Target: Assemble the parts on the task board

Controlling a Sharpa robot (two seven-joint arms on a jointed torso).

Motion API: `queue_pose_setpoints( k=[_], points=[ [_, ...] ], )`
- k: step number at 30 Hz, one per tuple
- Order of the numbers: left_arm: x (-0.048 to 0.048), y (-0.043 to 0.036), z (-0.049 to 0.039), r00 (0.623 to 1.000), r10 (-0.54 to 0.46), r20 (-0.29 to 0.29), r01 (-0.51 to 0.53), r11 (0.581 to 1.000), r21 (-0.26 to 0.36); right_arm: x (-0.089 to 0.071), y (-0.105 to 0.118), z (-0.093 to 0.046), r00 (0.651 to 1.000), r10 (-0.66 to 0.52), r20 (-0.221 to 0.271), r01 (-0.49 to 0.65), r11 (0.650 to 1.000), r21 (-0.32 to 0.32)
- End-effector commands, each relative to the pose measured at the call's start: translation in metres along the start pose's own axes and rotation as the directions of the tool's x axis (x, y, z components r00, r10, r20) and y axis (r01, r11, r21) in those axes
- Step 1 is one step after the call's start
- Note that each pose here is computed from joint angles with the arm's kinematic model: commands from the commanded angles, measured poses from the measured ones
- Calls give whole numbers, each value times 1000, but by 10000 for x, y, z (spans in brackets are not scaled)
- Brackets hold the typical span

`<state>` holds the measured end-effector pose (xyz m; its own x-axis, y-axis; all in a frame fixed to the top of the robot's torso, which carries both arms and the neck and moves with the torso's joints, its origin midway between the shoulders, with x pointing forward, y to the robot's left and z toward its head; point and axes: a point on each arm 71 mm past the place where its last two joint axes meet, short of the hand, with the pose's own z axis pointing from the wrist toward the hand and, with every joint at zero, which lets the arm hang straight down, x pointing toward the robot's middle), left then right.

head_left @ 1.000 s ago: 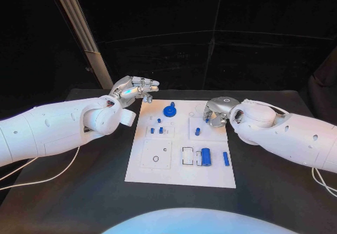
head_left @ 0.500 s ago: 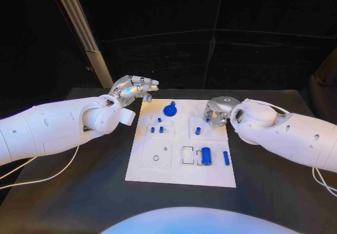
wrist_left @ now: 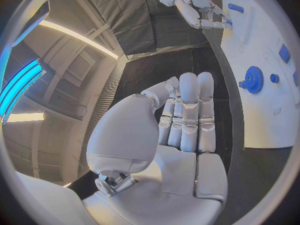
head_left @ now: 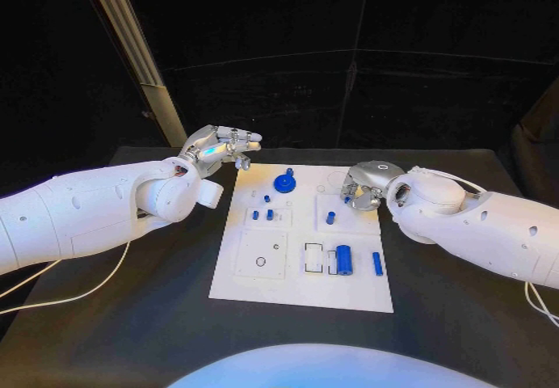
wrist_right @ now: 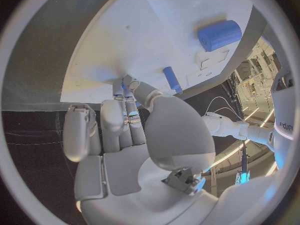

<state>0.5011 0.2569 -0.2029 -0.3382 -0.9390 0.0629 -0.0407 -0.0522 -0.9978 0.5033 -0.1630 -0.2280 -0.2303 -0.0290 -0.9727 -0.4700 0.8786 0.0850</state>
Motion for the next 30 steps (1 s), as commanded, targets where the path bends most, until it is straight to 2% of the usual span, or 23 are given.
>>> queue_pose_setpoints(
  k=[1,11,20,25,30],
  points=[
    [-5,-10,4,1000,-6,-3,6,1000,1,-54,-21,-36,998,32,49,-33,999,9],
    [-27,-8,4,1000,-3,4,3,1000,-3,-121,-48,-197,993,74,94,-74,997,-6],
    [-29,-9,1,1000,-3,5,3,1000,-3,-254,96,-331,981,110,161,-101,993,-61],
    [-20,-10,0,1000,-4,2,4,1000,-3,-356,282,-372,973,134,188,-114,987,-114],
    [2,-9,6,1000,-6,-3,6,1000,-3,-393,558,-337,971,158,177,-125,975,-181]
  ],
)
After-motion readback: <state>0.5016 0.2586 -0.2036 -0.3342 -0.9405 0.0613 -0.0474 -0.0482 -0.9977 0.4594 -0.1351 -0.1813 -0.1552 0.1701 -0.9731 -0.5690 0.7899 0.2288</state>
